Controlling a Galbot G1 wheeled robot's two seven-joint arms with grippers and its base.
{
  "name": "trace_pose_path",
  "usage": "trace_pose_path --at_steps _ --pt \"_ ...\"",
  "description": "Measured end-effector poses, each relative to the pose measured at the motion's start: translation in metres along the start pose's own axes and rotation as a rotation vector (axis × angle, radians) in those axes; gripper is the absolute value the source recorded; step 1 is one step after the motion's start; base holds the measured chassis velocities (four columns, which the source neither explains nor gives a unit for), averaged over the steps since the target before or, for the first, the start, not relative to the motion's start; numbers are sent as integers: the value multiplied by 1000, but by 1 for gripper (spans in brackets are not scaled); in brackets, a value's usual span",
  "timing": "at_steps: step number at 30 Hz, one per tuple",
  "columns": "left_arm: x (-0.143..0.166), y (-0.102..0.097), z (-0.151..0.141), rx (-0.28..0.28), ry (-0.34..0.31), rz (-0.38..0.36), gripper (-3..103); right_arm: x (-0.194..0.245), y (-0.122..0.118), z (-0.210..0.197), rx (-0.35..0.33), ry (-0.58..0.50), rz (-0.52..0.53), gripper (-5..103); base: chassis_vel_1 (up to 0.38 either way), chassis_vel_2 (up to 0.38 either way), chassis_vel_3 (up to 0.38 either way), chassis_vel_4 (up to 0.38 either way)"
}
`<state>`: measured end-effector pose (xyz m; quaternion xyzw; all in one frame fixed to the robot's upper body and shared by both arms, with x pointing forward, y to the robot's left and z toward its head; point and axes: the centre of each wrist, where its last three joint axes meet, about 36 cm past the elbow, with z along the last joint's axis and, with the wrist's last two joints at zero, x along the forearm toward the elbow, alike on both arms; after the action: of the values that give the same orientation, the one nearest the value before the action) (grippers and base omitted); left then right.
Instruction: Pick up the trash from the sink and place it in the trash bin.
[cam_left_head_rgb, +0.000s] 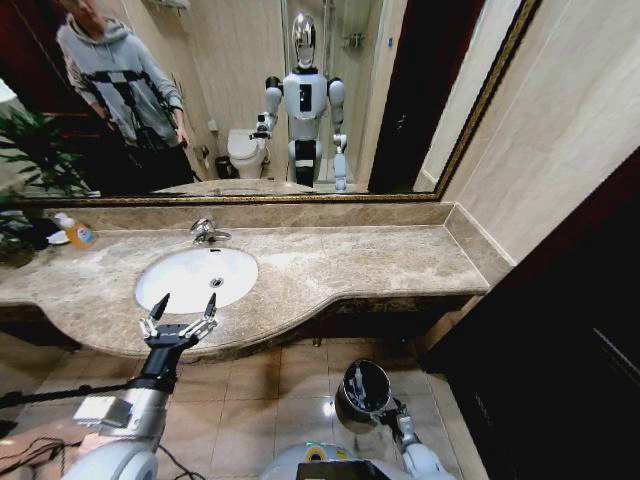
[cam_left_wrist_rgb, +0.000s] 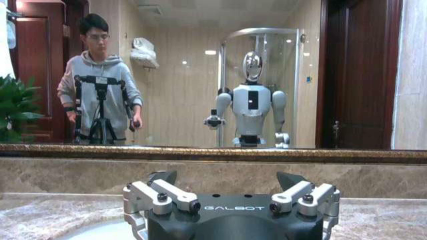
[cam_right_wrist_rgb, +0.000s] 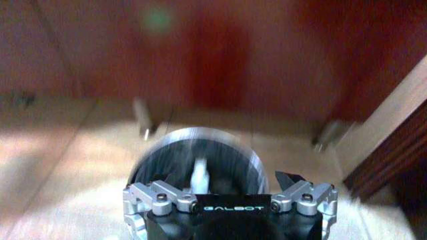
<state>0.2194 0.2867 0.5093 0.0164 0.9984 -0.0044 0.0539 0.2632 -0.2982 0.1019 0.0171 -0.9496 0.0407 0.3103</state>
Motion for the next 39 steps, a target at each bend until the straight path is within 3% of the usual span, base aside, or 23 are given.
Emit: trace_pose_path --at_steps 4,9,18,29,39 --pt "0 0 0 0 0 0 100 16 -11 -48 10 -198 51 99 0 0 0 0" --pt "0 0 0 0 0 0 100 41 -20 -102 7 -347 81 99 0 0 0 0" --pt "0 0 0 0 0 0 100 98 -10 -184 -31 -534 62 100 0 0 0 0" --pt "0 0 0 0 0 0 100 160 16 -256 -45 -673 6 100 0 0 0 0" --pt "0 0 0 0 0 0 100 202 27 -286 -42 -750 -26 100 0 0 0 0"
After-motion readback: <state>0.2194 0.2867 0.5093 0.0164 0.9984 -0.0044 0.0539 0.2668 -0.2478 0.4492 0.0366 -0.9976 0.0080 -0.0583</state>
